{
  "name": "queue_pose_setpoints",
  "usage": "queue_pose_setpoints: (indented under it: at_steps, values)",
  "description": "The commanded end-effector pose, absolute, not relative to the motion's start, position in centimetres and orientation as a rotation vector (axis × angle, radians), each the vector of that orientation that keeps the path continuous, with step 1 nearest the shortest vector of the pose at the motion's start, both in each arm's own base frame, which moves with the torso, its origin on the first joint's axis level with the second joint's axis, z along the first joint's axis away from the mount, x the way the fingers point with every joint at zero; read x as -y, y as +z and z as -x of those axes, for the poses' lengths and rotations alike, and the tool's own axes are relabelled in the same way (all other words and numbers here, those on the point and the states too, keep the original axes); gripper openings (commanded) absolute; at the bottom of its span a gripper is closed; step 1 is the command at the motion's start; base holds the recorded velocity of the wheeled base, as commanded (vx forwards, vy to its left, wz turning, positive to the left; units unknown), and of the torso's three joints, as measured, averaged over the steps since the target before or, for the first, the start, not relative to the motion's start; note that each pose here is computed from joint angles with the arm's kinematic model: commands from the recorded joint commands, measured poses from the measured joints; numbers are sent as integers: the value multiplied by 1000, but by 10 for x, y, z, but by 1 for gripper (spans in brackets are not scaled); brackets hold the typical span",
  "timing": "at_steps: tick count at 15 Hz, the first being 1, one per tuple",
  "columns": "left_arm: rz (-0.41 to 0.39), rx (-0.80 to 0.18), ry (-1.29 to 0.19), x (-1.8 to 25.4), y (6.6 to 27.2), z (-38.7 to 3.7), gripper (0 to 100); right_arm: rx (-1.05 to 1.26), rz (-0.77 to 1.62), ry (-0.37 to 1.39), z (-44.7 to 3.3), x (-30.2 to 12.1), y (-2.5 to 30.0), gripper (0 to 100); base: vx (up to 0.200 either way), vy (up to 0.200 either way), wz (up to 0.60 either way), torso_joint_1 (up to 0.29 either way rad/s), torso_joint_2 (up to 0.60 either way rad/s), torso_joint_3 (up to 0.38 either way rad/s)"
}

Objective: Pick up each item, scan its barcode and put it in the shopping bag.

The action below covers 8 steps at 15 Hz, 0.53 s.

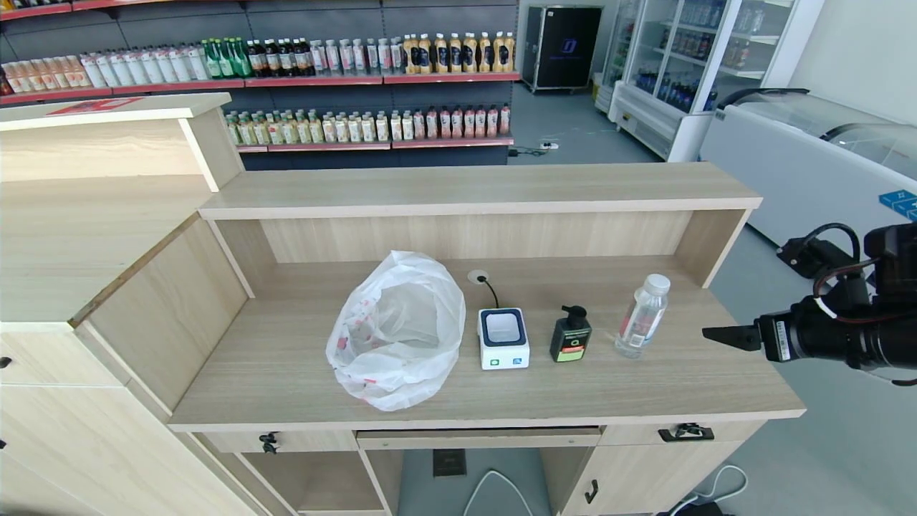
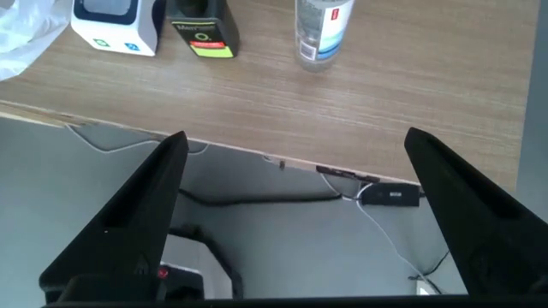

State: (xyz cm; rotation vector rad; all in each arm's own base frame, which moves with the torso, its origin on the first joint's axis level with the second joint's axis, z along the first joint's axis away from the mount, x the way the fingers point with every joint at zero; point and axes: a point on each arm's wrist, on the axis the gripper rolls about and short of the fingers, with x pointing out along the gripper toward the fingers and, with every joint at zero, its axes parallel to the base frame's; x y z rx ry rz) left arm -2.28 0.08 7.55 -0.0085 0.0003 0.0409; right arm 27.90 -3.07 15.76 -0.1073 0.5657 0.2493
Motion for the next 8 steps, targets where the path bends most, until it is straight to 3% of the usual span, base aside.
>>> queue_pose_setpoints:
  at_steps: [1, 8]
  values:
    - [9, 0, 40, -1, 75, 23, 100, -587, 124, 323, -305, 37, 124, 100, 0, 0, 0, 0, 0, 0]
    - [9, 0, 41, -1, 75, 23, 100, -575, 156, 438, -332, 40, 83, 100, 0, 0, 0, 0, 0, 0]
